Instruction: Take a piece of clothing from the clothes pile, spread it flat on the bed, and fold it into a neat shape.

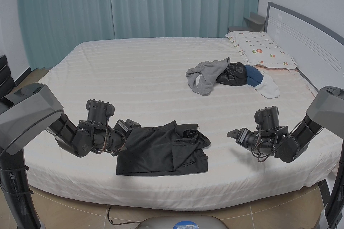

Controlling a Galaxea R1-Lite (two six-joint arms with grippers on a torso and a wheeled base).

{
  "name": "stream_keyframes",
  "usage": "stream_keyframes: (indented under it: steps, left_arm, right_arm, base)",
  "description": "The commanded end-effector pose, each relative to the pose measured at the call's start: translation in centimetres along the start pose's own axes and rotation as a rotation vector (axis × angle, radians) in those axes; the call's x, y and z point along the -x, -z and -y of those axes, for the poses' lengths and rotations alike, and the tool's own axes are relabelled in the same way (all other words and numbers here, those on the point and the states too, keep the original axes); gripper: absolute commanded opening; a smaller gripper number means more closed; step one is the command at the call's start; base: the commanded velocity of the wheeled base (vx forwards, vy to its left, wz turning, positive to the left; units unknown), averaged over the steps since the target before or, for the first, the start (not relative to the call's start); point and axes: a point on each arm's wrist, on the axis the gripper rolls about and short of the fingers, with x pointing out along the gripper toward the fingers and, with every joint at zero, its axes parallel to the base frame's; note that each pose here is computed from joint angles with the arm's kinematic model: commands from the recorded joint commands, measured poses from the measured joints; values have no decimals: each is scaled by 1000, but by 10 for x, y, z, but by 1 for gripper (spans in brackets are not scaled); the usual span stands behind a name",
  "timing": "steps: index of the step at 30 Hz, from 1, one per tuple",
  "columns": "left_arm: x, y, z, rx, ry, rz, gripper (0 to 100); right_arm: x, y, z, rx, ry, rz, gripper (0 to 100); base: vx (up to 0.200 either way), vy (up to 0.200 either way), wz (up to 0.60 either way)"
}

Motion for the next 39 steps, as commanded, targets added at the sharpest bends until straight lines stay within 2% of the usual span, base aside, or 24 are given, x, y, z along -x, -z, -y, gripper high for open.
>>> stream_keyframes:
  steps: [1,3,5,14,19,23,28,34,39]
  left_arm:
    - [1,-7,-13,29,-26,0,100]
    - [1,-7,-13,29,-26,0,100]
    - [-1,-8,-18,36,-32,-12,100]
    - [-3,-8,-19,31,-30,-9,100]
    - [-3,-8,-19,27,-29,-8,100]
    - [-3,-7,-19,24,-29,-9,100]
    - [-3,-7,-19,24,-29,-9,100]
    - [-3,-7,-19,25,-30,-11,100]
    - [-4,-7,-20,25,-31,-12,100]
  right_arm:
    - [6,3,-35,70,-42,10,100]
    - [6,3,-35,70,-42,10,100]
    - [4,8,-50,109,-19,-4,100]
    - [-3,26,-76,205,18,-53,100]
    - [-19,40,-84,274,82,-59,100]
    - [-36,48,-84,305,154,-67,100]
    - [-51,58,-91,334,157,-76,100]
    - [-56,61,-85,346,177,-93,100]
    - [-50,47,-77,323,195,-80,100]
  base:
    - [0,200,0]
    - [0,200,0]
    - [0,200,0]
    - [0,0,0]
    - [0,0,0]
    - [0,0,0]
    - [0,0,0]
    - [0,0,0]
    - [0,0,0]
